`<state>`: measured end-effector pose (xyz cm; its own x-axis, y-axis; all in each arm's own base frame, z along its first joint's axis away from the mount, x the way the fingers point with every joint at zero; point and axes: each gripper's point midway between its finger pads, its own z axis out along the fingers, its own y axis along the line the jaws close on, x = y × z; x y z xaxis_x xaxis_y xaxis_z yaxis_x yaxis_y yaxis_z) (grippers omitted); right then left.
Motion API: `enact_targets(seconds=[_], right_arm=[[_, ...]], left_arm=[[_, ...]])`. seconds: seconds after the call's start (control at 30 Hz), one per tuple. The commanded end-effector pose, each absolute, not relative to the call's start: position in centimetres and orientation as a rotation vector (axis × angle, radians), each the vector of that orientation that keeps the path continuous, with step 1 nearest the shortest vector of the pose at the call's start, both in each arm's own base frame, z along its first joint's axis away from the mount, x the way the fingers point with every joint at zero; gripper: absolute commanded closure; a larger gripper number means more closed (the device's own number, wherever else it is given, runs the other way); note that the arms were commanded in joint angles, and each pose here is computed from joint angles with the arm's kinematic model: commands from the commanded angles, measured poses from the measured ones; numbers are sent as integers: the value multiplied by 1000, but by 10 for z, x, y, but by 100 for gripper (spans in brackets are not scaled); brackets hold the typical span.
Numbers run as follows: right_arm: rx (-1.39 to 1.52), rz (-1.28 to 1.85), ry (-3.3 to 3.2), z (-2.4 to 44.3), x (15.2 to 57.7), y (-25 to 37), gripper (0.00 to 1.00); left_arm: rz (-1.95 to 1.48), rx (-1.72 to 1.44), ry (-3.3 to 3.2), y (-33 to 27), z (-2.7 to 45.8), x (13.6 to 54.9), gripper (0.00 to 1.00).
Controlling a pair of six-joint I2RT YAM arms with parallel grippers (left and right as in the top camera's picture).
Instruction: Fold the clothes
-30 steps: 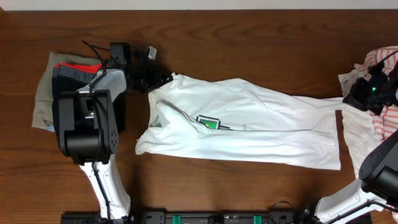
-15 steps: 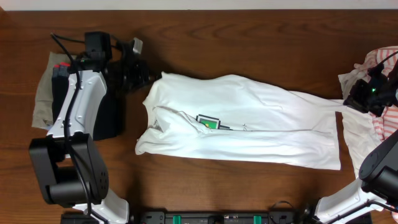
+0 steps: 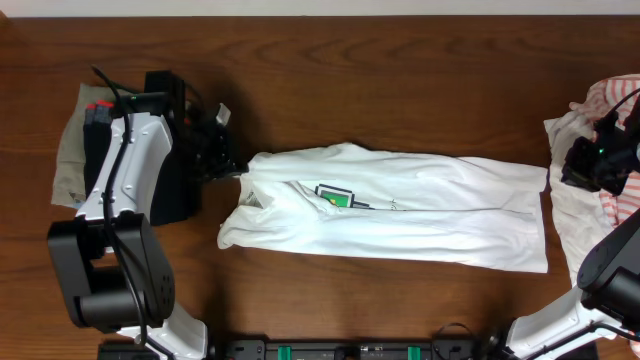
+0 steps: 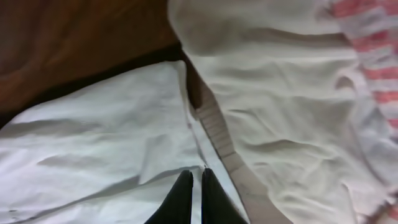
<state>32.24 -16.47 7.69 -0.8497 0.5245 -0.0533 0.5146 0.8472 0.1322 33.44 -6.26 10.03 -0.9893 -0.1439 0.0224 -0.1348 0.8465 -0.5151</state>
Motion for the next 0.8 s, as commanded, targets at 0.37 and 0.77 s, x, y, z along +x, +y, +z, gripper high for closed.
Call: enact_targets(seconds=[0.37,0.77], right_arm=[[830,184,2906,63,325,-161,84],[803,328,2858,25,343,-151,81]], left_arm=[[-737,-194,3019,-52,94,336,94],[-706,-143,2903,-50,96,364,74]])
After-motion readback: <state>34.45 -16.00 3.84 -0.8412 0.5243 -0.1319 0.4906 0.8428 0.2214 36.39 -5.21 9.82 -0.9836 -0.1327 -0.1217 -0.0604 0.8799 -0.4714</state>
